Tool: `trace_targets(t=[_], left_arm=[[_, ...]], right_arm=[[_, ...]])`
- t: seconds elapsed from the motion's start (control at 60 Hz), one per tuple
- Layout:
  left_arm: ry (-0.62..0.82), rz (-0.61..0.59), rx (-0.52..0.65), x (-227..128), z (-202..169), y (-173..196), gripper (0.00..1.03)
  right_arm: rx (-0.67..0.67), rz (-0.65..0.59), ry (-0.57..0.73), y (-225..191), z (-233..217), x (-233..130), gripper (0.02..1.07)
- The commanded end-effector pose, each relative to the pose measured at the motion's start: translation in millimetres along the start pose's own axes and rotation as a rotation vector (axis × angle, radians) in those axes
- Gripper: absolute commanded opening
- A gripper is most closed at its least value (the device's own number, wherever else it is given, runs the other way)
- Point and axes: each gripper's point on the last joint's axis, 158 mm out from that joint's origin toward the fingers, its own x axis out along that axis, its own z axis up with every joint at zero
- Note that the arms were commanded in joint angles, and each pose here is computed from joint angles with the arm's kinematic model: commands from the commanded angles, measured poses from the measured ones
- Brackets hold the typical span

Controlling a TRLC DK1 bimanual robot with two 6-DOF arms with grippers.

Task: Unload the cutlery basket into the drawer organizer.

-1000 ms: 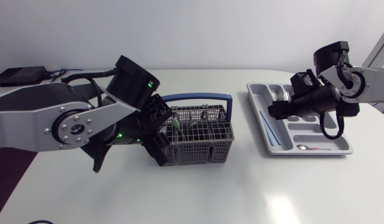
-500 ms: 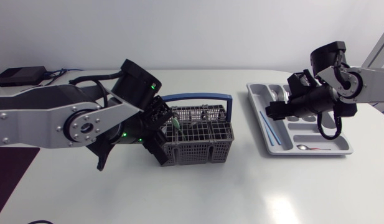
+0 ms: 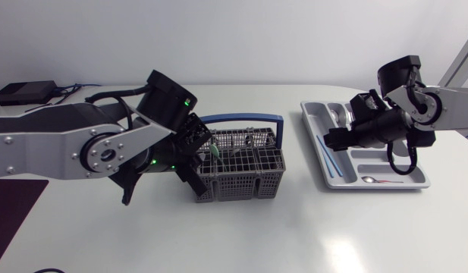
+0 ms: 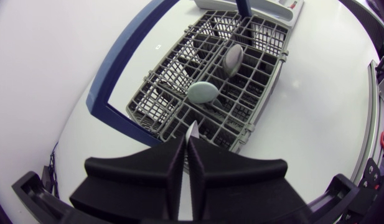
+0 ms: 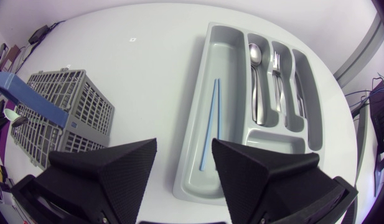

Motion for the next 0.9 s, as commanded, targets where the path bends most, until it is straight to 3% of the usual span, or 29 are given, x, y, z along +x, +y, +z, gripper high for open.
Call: trace_targets(t=[0.0, 0.4, 0.883], left_arm=[[-0.002, -0.001, -0.019, -1, 4, 2, 0.03], [-0.107, 0.025, 0.008, -32, 8, 4, 0.03], [-0.406, 0.152, 0.105, -96, 32, 13, 0.03]], right_arm=[[0.016, 0.002, 0.003, 3, -6, -3, 0.68], [0.016, 0.007, 0.004, 6, -8, -4, 0.68], [-0.029, 0.032, -0.064, 24, 1, -18, 0.68]])
